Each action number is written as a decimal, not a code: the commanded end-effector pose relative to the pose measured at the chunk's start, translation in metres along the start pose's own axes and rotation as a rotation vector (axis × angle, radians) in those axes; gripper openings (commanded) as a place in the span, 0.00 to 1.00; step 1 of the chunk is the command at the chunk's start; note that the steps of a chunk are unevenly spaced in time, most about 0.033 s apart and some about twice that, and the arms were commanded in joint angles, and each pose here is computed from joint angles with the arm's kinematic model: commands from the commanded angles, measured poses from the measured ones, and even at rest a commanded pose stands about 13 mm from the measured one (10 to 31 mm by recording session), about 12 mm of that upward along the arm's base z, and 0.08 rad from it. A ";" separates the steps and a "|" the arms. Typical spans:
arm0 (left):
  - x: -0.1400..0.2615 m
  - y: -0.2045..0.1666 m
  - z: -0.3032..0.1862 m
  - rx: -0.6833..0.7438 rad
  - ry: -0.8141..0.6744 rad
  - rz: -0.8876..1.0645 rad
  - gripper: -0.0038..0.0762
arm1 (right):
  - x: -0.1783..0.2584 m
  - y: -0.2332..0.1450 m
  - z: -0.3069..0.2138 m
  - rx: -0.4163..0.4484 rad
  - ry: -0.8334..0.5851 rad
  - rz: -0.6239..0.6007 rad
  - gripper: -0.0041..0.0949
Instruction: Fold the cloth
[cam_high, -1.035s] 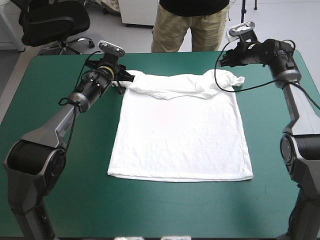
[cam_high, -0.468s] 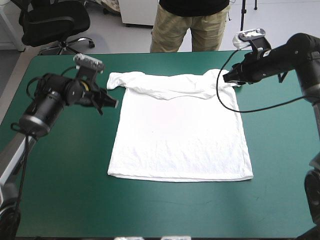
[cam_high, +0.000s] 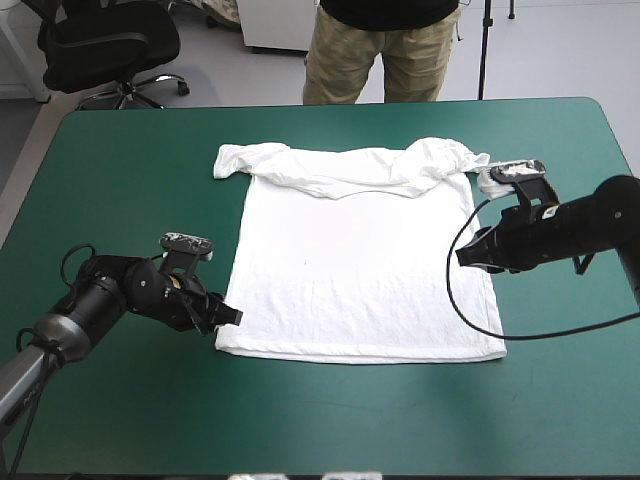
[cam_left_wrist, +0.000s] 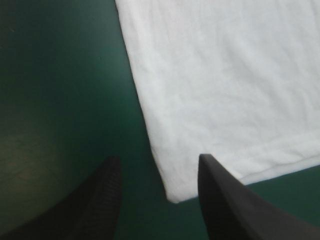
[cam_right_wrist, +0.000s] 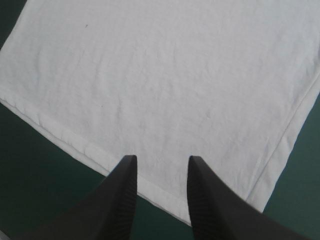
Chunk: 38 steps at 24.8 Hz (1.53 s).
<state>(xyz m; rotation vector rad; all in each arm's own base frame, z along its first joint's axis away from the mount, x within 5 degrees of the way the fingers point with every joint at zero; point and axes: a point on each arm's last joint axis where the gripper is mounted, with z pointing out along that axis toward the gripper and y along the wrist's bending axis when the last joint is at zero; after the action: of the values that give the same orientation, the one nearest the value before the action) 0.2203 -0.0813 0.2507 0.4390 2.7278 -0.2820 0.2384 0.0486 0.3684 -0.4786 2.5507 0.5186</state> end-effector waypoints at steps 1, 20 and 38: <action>-0.005 -0.003 0.002 0.026 -0.055 0.004 0.49 | 0.007 0.006 -0.014 0.029 -0.101 -0.005 0.36; 0.014 -0.028 0.088 0.063 0.250 0.163 0.03 | 0.059 -0.023 0.030 0.180 0.162 0.051 0.46; 0.014 -0.028 0.088 0.063 0.250 0.166 0.03 | 0.097 -0.057 0.122 0.125 0.379 0.204 0.47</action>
<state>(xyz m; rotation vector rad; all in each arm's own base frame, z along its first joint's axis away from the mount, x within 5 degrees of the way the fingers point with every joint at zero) 0.2285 -0.1156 0.1928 0.8367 2.8537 -0.2072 0.2248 0.0279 0.2071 -0.3373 2.9844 0.3003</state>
